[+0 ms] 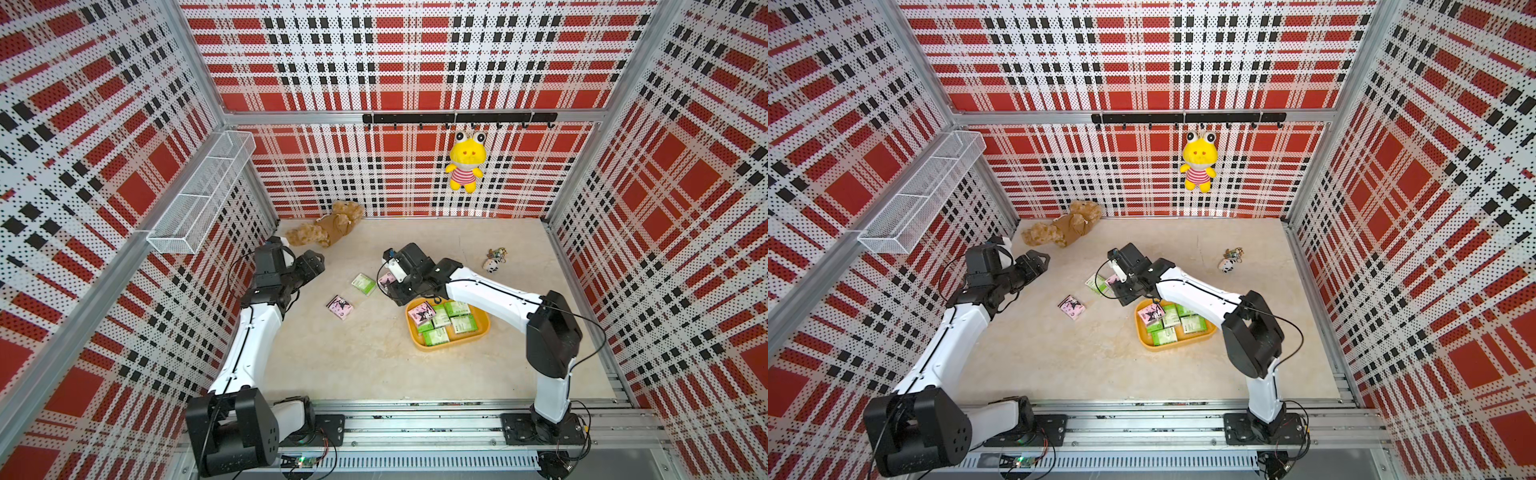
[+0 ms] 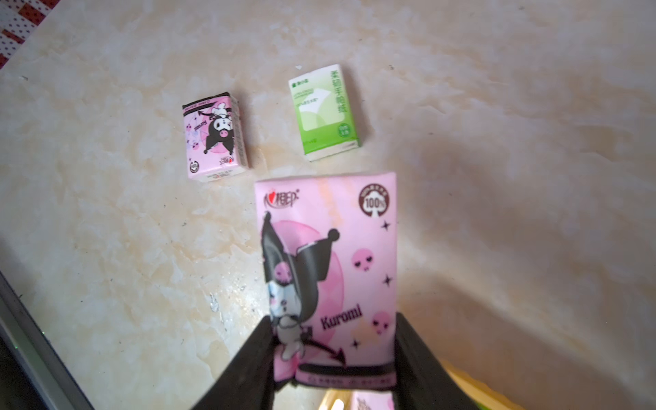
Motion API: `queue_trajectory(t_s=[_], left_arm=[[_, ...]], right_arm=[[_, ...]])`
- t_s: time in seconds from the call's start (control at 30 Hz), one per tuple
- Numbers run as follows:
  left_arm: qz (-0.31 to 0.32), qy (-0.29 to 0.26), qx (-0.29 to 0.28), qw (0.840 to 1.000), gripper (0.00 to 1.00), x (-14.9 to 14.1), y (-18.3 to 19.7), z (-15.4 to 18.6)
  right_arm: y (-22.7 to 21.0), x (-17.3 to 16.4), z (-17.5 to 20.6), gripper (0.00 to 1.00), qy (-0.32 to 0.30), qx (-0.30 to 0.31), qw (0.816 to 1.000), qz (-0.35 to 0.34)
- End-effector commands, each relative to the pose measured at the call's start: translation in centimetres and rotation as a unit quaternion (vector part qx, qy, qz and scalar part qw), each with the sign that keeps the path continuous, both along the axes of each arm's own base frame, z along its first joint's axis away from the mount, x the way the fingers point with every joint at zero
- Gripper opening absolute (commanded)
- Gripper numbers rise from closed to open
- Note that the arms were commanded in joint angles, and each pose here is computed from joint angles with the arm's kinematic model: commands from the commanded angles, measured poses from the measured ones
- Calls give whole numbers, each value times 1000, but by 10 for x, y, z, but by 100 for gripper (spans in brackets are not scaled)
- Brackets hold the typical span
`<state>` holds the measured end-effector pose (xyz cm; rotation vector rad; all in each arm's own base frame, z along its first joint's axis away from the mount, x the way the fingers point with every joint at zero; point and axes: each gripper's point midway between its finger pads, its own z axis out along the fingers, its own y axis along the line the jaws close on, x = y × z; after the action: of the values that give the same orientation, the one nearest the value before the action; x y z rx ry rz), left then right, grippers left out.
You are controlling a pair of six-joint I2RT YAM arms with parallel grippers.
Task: Put the pocket tissues into the storage box
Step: Place the pocket tissues in the storage box.
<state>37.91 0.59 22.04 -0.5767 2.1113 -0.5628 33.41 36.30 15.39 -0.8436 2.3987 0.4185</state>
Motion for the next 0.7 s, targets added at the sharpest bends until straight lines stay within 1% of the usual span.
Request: queue_trajectory(t_s=[0.0, 0.1, 0.27, 0.4, 0.53, 0.67], left_arm=[[-3, -15, 7, 1000, 80, 3, 2, 13], [-3, -11, 6, 1000, 80, 4, 2, 10], [-7, -10, 2, 1000, 80, 7, -3, 8], [-10, -10, 1, 1000, 80, 8, -8, 7], [-13, -10, 4, 1000, 80, 8, -10, 7], [-14, -11, 3, 1000, 80, 8, -11, 8]], right_arm=[[-40, -6, 15, 52, -19, -5, 999, -46], [-74, -22, 11, 53, -13, -17, 997, -73], [-113, -47, -2, 53, 8, -16, 993, -116], [-143, -65, -26, 54, 47, -19, 987, -152], [-156, -77, -40, 54, 62, -26, 985, -162], [-164, -78, -54, 55, 73, -33, 981, -176]])
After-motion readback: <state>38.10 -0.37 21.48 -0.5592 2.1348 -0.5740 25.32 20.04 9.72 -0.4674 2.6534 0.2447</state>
